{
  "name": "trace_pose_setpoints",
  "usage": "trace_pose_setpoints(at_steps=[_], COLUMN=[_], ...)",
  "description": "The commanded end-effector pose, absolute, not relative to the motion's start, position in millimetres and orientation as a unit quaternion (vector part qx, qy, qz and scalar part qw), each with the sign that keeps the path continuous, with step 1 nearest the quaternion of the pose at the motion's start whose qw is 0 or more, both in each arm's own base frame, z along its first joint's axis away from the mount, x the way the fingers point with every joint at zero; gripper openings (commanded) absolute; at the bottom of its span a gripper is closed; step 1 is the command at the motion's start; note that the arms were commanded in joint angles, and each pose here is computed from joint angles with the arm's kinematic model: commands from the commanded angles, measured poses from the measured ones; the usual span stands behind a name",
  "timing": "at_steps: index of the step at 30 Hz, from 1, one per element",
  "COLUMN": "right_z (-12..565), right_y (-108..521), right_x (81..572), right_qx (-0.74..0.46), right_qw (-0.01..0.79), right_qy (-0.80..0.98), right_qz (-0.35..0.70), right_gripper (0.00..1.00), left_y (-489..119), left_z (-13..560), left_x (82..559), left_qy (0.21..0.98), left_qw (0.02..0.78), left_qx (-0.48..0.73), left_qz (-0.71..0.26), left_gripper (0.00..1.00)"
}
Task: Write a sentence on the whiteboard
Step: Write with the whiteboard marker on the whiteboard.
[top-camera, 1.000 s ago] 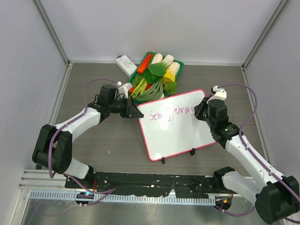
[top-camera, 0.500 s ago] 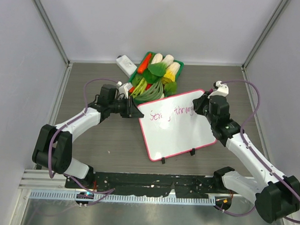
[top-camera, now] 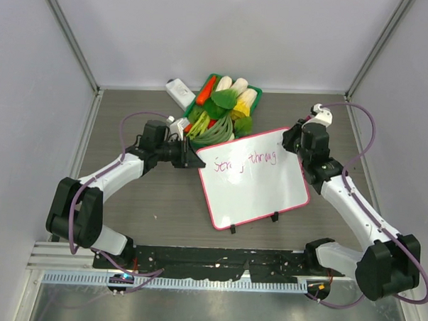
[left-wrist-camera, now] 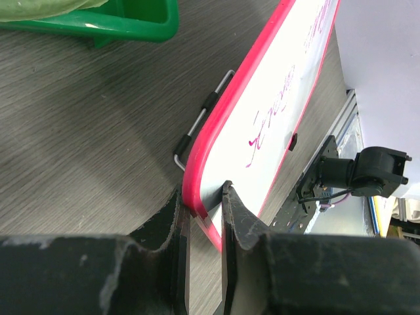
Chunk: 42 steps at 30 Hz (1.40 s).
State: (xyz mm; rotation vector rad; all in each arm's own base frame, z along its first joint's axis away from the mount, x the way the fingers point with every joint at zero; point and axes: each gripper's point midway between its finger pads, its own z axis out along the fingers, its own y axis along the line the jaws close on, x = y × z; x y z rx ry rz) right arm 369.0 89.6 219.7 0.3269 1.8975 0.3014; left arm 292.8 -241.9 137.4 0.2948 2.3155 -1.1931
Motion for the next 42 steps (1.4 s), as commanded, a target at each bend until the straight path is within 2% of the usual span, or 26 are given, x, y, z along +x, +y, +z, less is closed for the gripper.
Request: trace_pose_setpoints(at_steps=[1, 20, 35, 42], right_z=[239.0, 194.5, 178.7, 184.9], right_y=[91.2, 83.8, 82.0, 82.9], right_x=[380.3, 369.5, 339.1, 341.8], right_qx=[0.138, 0.141, 0.134, 0.136], right_qw=[0.587, 0.559, 0.536, 0.544], right_qy=[0.785, 0.809, 0.823, 0.817], right_qz=[0.139, 0.119, 0.129, 0.132], right_gripper=[0.02, 0.01, 0.02, 0.01], left_y=[-225.8, -226.2, -226.9, -227.7], left_z=[107.5, 105.5, 106.2, 105.6], left_x=[301.6, 301.0, 300.2, 299.1], left_qy=[0.88, 0.881, 0.882, 0.882], left_qw=[0.281, 0.279, 0.279, 0.278], left_qx=[0.139, 0.14, 0.142, 0.143], left_qz=[-0.356, -0.355, -0.353, -0.354], left_gripper=[0.0, 0.0, 0.0, 0.0])
